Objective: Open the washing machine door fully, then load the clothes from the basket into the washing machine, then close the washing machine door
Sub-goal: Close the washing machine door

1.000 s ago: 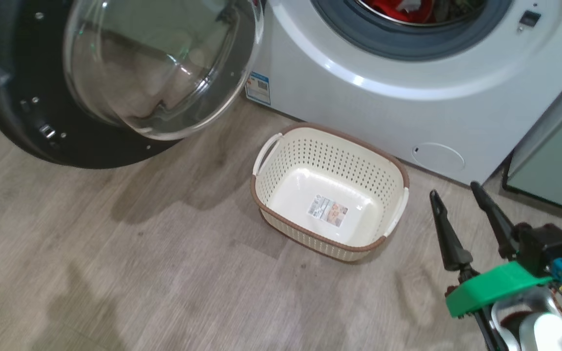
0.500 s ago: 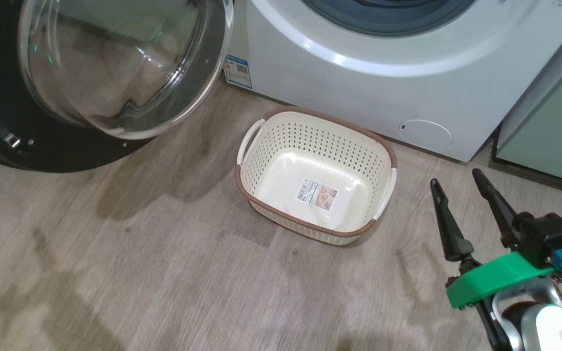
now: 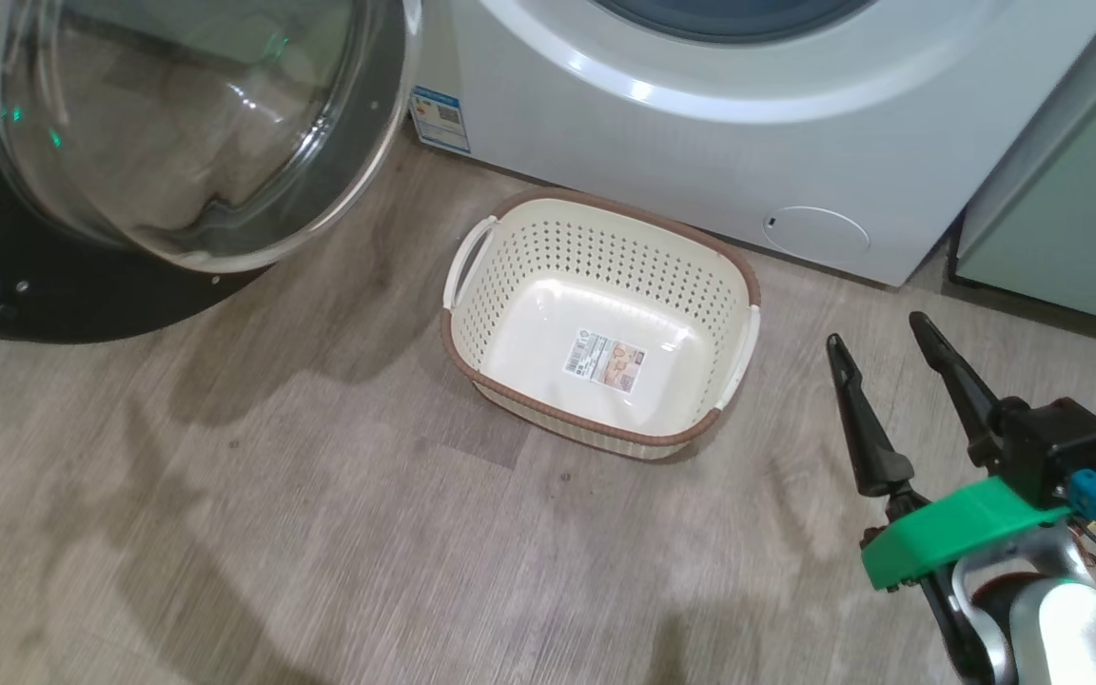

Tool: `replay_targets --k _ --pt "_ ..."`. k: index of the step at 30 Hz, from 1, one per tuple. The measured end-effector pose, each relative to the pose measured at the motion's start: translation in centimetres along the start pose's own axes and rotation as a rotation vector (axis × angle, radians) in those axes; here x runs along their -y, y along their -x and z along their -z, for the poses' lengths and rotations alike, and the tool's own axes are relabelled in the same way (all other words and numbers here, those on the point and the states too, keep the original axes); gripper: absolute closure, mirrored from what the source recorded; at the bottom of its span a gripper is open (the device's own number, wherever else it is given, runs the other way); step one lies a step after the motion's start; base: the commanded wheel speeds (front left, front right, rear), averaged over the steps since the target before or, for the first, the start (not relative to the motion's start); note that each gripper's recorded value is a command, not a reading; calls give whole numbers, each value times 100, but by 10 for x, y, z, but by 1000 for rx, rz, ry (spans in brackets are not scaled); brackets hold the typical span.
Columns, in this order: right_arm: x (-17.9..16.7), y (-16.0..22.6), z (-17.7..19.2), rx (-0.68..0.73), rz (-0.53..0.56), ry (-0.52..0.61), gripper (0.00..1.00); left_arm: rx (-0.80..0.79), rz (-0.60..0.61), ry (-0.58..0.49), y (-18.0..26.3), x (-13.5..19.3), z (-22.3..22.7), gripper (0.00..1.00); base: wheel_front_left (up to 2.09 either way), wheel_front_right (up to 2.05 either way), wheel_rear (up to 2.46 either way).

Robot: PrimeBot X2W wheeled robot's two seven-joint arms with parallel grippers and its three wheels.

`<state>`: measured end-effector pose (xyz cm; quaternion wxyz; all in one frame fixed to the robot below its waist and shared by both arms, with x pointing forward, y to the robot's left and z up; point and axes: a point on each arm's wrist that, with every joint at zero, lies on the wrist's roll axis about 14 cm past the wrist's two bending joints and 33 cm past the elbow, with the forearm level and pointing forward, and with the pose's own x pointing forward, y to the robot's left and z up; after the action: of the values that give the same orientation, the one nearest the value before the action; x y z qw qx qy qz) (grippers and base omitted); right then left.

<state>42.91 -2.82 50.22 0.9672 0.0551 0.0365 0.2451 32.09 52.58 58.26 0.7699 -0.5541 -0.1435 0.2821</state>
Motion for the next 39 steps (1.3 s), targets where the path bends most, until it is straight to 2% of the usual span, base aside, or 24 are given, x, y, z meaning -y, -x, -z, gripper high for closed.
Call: replay_targets --k 10,21,39 --pt "7 -1 2 -3 16 -5 0 -87 -43 -23 -16 -10 42 100 0 0 0" --pt "10 -1 4 -6 26 -6 0 -156 -31 -16 -18 -9 53 100 0 0 0" --pt "9 -1 1 13 21 -15 0 -411 145 62 16 12 99 100 0 0 0"
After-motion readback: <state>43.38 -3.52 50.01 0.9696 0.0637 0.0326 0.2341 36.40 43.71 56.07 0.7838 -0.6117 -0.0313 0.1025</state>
